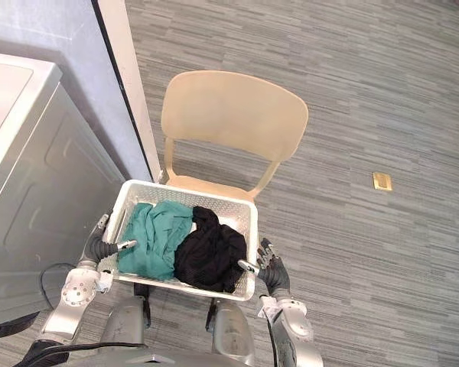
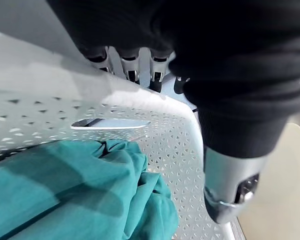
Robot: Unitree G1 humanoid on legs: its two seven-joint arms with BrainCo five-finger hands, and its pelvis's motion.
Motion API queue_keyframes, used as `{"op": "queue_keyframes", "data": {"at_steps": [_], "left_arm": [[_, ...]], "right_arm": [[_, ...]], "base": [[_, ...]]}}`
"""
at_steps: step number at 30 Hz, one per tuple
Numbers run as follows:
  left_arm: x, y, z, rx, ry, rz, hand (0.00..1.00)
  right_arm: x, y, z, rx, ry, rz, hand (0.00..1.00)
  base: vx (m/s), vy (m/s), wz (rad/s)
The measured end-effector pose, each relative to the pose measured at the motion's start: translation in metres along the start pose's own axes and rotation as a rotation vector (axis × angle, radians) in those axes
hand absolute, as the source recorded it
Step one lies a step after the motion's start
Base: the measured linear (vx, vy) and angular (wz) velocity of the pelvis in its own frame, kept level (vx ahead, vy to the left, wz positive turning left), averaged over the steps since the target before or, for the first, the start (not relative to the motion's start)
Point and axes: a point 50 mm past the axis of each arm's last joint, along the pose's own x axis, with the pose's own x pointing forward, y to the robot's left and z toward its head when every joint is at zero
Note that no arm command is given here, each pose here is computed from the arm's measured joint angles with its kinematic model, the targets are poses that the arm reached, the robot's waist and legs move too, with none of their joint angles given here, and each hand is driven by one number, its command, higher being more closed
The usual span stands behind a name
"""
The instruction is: Pick up the laundry basket with both hands and put the clothes into the washing machine.
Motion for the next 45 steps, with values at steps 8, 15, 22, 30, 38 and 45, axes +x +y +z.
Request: {"op": "queue_keyframes", "data": {"at_steps": [8, 15, 22, 30, 38, 45], "left_arm": [[0.0, -0.007, 0.011, -0.019, -0.043, -0.047, 0.0], [-0.009, -0.017, 0.019, -0.031, -0.083, -0.102, 0.0], [-0.024, -0.005, 0.037, -0.11, -0.173, -0.02, 0.0], [-0.052, -0.002, -0.019, -0.156, 0.069, -0.001, 0.0], [-0.081, -0.014, -0.099, -0.153, 0.461, -0.031, 0.0], [-0.149, -0.03, -0.174, -0.19, 0.999, -0.002, 0.0]], "right_arm": [[-0.003, -0.006, 0.005, 0.025, -0.033, -0.046, 0.0], [-0.009, -0.017, 0.015, 0.026, -0.079, -0.097, 0.0], [-0.021, -0.038, 0.013, 0.028, -0.076, -0.186, 0.0], [-0.049, -0.066, -0.043, 0.073, 0.176, -0.336, 0.0], [-0.075, -0.068, -0.102, 0.152, 0.457, -0.415, 0.0], [-0.115, -0.062, -0.16, 0.315, 0.751, -0.576, 0.0]], "base": [[0.0, 0.019, -0.06], [0.02, 0.022, -0.06], [0.01, 0.002, 0.06], [0.0, -0.005, 0.04], [0.01, -0.01, 0.04], [-0.04, -0.03, 0.24]]}}
